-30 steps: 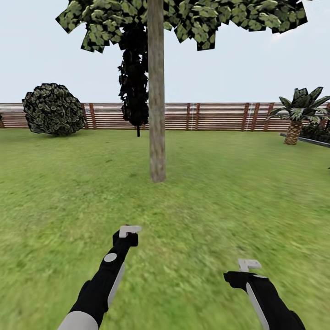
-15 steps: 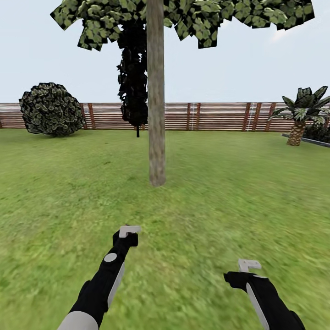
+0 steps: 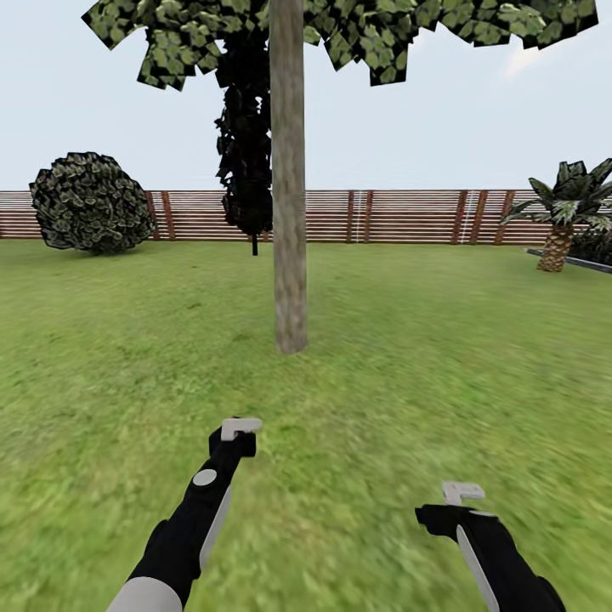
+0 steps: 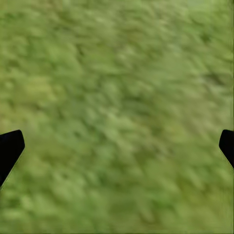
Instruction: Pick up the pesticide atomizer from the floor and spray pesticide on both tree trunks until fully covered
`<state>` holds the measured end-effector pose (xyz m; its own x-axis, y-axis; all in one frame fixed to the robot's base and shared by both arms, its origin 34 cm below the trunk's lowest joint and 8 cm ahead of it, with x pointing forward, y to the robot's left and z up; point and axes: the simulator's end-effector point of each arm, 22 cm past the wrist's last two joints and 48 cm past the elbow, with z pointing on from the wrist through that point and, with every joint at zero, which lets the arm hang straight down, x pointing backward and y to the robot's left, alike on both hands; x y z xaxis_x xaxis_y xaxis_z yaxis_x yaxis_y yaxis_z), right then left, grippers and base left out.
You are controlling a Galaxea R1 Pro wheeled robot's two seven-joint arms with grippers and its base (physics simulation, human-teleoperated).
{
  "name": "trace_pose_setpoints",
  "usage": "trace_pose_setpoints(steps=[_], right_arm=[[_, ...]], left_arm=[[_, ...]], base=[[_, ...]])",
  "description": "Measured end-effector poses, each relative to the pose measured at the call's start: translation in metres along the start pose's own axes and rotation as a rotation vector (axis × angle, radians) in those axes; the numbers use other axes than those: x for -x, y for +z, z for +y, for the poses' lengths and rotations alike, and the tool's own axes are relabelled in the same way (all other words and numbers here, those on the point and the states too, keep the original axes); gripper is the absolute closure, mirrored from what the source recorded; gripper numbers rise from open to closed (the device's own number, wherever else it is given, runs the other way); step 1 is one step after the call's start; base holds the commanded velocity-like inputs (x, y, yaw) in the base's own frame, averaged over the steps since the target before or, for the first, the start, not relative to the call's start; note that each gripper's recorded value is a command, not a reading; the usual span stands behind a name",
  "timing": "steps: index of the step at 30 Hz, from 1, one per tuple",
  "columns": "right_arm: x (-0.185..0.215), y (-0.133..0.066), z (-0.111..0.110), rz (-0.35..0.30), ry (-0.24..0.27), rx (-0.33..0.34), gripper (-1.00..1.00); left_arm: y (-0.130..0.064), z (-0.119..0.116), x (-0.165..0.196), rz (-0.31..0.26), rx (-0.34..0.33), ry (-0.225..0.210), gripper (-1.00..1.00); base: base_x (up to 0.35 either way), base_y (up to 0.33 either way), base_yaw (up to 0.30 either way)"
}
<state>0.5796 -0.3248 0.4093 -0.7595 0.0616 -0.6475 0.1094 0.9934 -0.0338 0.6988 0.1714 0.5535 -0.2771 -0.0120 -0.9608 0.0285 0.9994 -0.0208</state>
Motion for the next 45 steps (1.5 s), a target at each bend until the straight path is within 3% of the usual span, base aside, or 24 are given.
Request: trace_pose_setpoints(steps=[45], right_arm=[[0.0003, -0.0001, -0.0016, -0.001, 0.006, 0.002, -1.0]], left_arm=[[0.0, 0.0001, -0.0002, 0.001, 0.0, 0.0, 1.0]], base=[[0.338, 0.0, 0.0]])
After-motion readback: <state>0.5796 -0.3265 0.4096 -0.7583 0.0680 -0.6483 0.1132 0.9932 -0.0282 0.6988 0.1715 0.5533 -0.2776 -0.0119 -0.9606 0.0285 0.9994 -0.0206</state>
